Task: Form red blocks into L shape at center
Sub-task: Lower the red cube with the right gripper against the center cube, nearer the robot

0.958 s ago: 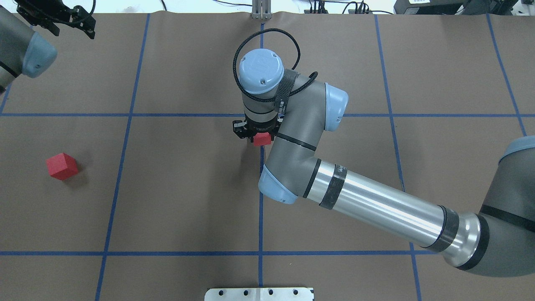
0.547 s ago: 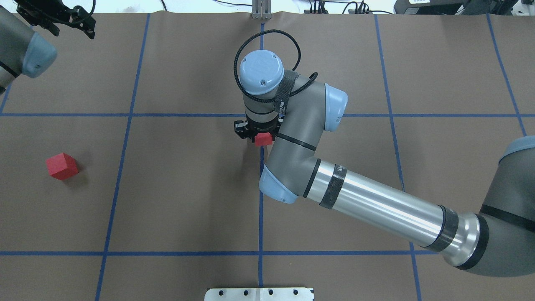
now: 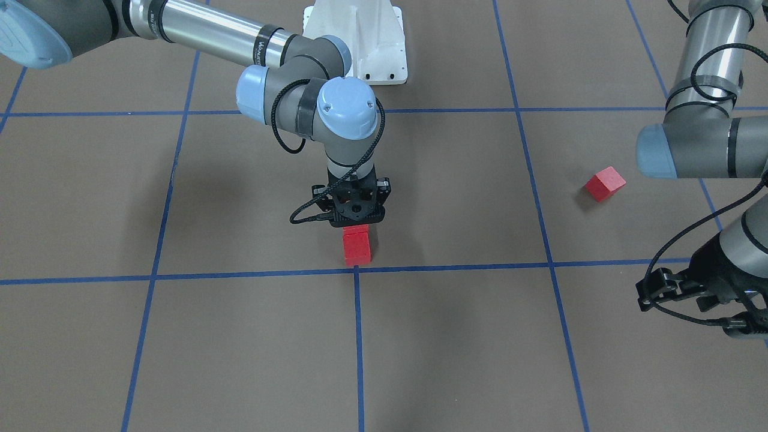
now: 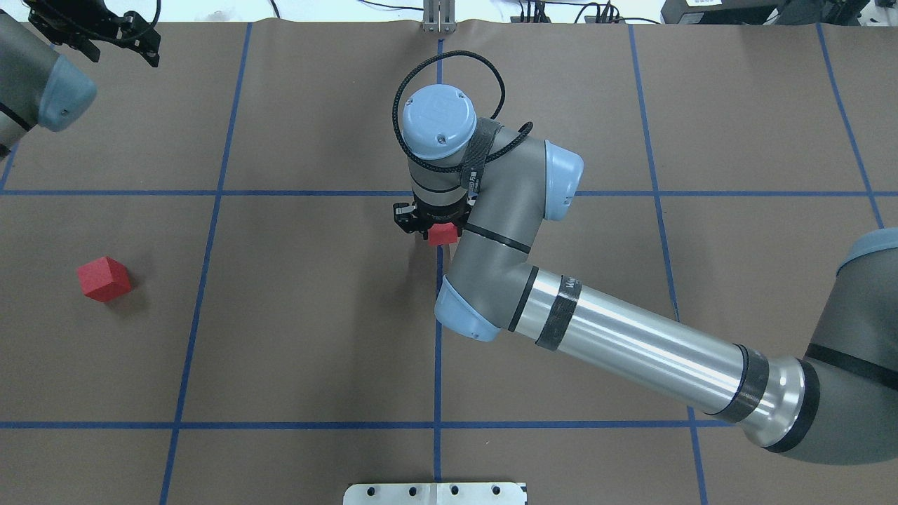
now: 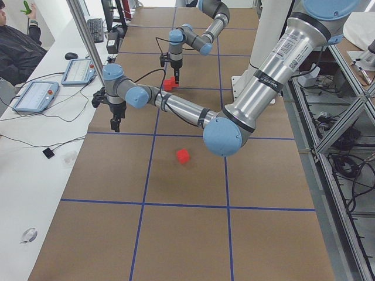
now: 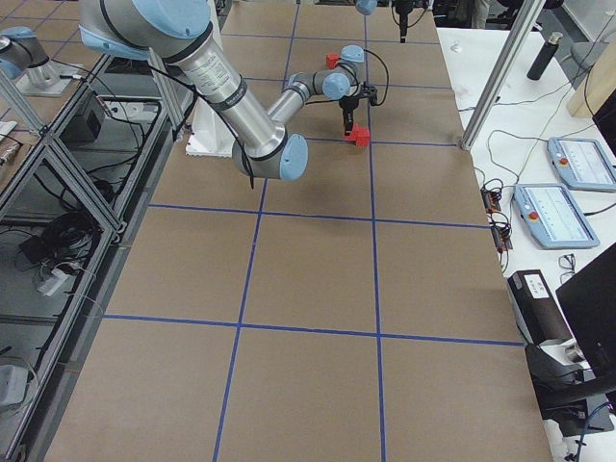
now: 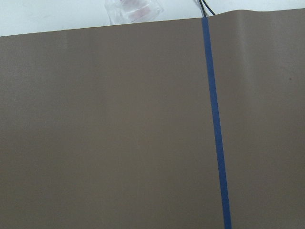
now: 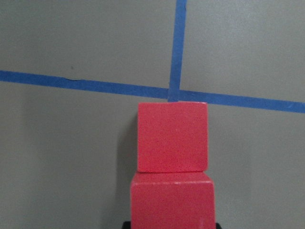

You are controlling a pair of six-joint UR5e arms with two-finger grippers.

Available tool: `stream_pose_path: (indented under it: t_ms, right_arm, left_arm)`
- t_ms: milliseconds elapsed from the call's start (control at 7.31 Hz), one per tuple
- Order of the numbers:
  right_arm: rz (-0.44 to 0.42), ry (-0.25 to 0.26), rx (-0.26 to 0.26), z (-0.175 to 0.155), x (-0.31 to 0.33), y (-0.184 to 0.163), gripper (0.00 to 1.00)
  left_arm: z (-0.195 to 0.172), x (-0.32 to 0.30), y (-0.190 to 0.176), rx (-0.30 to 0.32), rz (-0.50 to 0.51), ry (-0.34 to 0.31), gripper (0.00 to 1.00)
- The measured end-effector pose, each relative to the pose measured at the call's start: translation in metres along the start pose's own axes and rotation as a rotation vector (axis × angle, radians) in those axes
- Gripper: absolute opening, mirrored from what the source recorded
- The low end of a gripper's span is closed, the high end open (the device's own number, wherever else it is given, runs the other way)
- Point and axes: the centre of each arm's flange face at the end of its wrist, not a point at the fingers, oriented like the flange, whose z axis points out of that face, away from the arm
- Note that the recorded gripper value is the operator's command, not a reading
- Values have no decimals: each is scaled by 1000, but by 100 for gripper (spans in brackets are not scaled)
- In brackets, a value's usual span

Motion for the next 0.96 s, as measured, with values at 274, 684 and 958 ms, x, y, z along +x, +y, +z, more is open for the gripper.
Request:
stream_pose_path:
  t_ms: [274, 684, 958]
  right_arm:
    - [1, 0, 1, 0, 0, 0, 47]
    - [0, -4, 5, 6, 1, -2, 47]
    - [1, -12, 10, 13, 2, -5, 47]
  left_arm:
    - [0, -1, 0, -1, -1, -1, 100]
    - [0, -1, 0, -1, -2, -1, 100]
    - [1, -1, 0, -3, -3, -2, 100]
